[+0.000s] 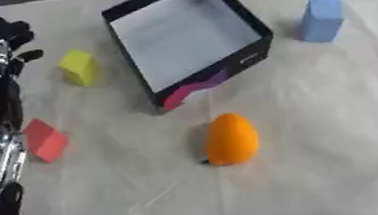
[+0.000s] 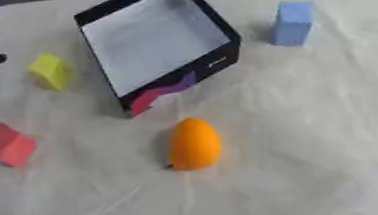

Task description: Pick up objects on the table and place them in the box.

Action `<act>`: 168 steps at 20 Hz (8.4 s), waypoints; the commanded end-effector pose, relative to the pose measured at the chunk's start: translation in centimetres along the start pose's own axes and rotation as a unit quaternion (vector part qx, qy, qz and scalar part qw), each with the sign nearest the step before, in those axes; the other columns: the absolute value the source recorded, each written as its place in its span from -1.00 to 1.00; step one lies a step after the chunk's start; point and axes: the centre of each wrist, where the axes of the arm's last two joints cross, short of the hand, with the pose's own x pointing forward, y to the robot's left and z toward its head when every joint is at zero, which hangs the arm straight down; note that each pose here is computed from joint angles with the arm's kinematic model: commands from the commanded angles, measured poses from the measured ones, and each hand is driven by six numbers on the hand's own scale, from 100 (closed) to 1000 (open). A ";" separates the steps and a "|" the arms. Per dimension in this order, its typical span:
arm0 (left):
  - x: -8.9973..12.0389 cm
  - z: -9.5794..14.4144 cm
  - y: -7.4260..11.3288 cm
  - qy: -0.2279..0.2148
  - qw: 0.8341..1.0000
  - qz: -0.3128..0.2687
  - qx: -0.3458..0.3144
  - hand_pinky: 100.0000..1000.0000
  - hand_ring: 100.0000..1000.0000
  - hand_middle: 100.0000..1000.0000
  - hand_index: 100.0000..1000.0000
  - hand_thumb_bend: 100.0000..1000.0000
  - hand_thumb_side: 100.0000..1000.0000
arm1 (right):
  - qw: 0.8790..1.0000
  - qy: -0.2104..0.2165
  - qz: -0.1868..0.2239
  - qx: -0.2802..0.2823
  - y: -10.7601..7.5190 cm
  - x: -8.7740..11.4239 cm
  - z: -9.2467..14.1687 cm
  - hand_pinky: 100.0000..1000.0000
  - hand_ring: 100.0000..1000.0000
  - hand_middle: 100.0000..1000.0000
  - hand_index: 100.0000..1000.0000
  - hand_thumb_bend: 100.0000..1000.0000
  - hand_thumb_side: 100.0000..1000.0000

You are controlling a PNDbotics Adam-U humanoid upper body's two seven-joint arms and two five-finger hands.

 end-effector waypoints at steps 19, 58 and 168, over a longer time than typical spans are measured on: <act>1.6 -1.4 -1.9 -0.029 0.998 0.024 -0.041 0.36 0.56 0.37 0.40 -0.58 0.52 | 0.994 0.090 0.023 0.052 9.2 -2.4 -6.5 0.41 0.27 0.15 0.25 -0.32 -1.00; 0.7 -0.6 0.1 -0.011 1.000 -0.009 -0.024 0.36 0.58 0.39 0.40 -0.60 0.54 | 0.971 0.226 -0.065 0.043 0.9 -14.2 10.0 0.66 0.78 0.74 0.77 -0.06 -0.33; 1.1 -1.3 -2.6 -0.016 0.997 0.021 -0.079 0.36 0.62 0.42 0.40 -0.66 0.55 | 0.999 0.006 -0.024 -0.046 3.3 1.1 -7.2 0.31 -0.14 0.03 0.32 -0.60 -1.00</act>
